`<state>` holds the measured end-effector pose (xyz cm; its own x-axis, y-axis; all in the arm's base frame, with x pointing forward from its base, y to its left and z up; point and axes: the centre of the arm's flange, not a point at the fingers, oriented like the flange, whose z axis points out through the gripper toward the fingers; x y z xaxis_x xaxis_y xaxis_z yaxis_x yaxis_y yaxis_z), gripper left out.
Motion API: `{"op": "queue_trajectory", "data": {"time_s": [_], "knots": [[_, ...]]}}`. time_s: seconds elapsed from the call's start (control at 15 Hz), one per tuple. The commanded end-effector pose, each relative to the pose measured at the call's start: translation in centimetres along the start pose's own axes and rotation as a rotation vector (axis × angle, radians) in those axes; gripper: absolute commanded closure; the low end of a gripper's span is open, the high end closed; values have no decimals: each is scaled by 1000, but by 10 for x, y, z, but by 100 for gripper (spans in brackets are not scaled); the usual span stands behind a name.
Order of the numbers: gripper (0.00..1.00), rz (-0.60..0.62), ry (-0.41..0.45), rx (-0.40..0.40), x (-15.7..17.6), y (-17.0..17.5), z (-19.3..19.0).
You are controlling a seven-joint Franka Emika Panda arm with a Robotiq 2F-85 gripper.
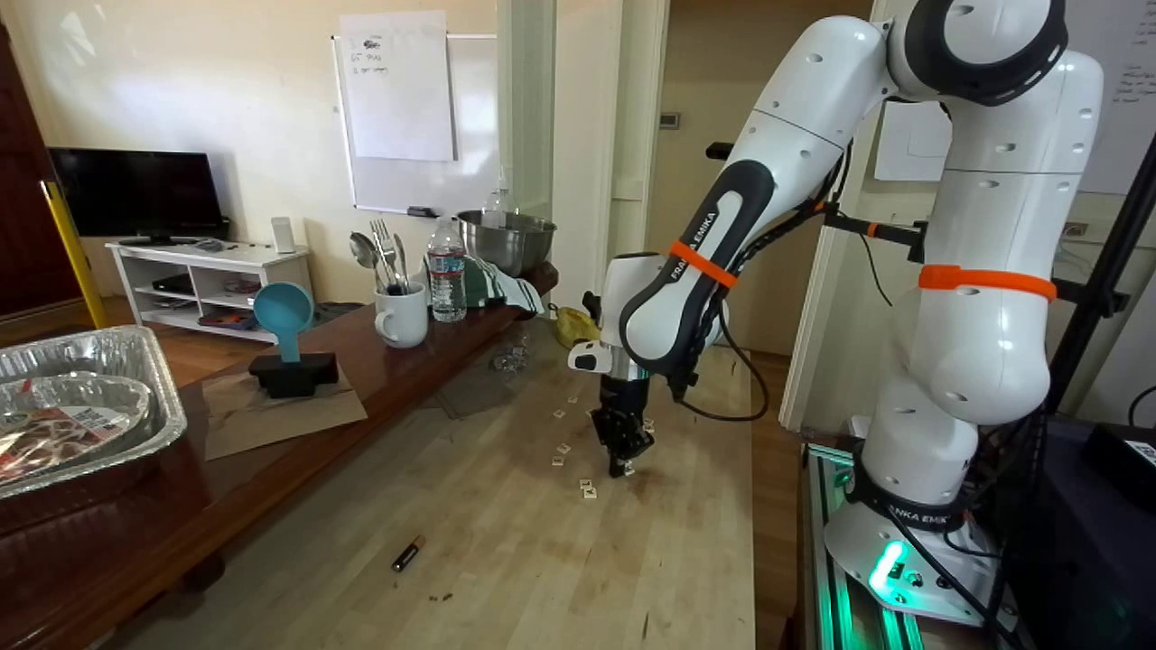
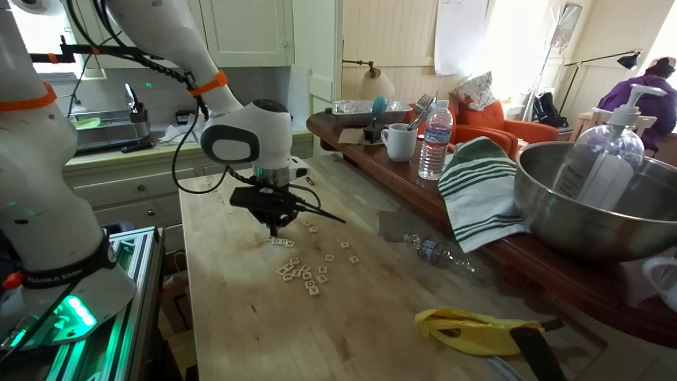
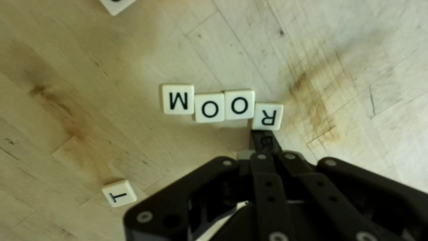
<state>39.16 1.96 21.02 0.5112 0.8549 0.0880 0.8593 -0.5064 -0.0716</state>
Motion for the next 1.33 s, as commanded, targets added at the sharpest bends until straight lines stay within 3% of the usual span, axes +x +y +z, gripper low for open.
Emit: {"op": "queue_trajectory", "data": {"time_s": [0.0, 0.47, 1.0, 1.27], "knots": [[100, 4, -43, 29, -43, -46, 4], [100, -13, -55, 26, -44, -45, 3], [100, 80, 70, 25, -49, -38, -9], [100, 91, 76, 12, -60, -35, -21]]}}
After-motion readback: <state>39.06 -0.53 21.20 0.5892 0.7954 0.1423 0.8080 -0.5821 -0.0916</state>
